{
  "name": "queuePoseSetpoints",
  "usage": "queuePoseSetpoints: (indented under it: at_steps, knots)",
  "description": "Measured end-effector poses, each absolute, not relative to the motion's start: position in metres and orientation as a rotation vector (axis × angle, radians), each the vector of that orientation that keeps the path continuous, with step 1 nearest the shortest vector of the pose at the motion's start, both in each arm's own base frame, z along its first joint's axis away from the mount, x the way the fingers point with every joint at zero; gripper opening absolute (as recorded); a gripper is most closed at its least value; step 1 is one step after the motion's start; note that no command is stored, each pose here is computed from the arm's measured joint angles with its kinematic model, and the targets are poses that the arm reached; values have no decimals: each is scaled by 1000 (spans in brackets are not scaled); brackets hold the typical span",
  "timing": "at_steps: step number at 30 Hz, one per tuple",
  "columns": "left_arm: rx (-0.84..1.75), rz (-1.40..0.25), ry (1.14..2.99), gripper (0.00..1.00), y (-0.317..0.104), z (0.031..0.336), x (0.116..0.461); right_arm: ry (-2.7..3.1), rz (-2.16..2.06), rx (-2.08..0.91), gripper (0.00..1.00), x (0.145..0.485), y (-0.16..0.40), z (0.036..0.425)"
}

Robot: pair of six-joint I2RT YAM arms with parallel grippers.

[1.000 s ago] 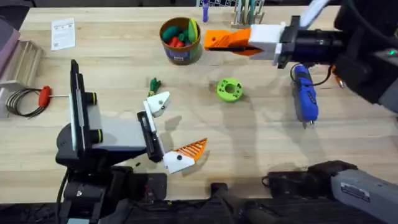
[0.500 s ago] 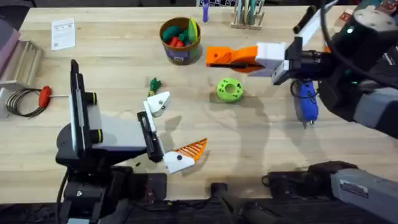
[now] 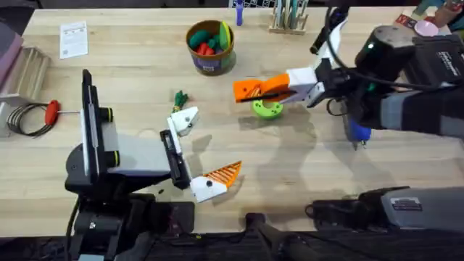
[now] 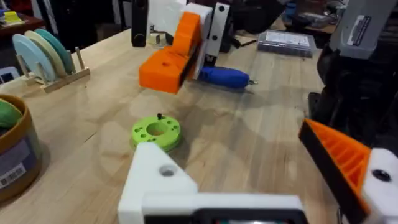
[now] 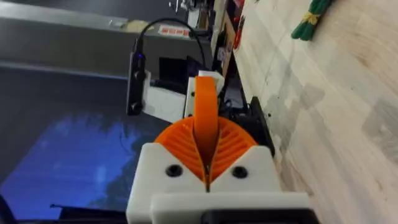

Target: Pick up the gripper from the table and insert it into the empty holder that is missing its gripper. Then pick up a screw, insert it into the mounting hole, and use the screwdriver to tighten it. Finally, clean up the table by picking up the vegetable and placing it into the bucket.

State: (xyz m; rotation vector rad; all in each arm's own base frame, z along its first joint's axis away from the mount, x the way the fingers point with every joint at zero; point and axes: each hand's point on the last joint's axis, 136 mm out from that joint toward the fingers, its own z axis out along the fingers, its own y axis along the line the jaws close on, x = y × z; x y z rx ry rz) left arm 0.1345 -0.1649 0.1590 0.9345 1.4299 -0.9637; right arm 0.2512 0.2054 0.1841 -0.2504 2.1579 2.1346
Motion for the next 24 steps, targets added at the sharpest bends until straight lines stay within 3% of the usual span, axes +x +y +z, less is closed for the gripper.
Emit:
queuePoseSetpoints:
  at_steps: [10,24]
  knots:
    - [934,-963,1430,986,-165,159,135,2267,2266,-273,8,242,223,147]
    - [934,-963,1430,985,-165,159,135,2228,2279,-533,8,240,258,169]
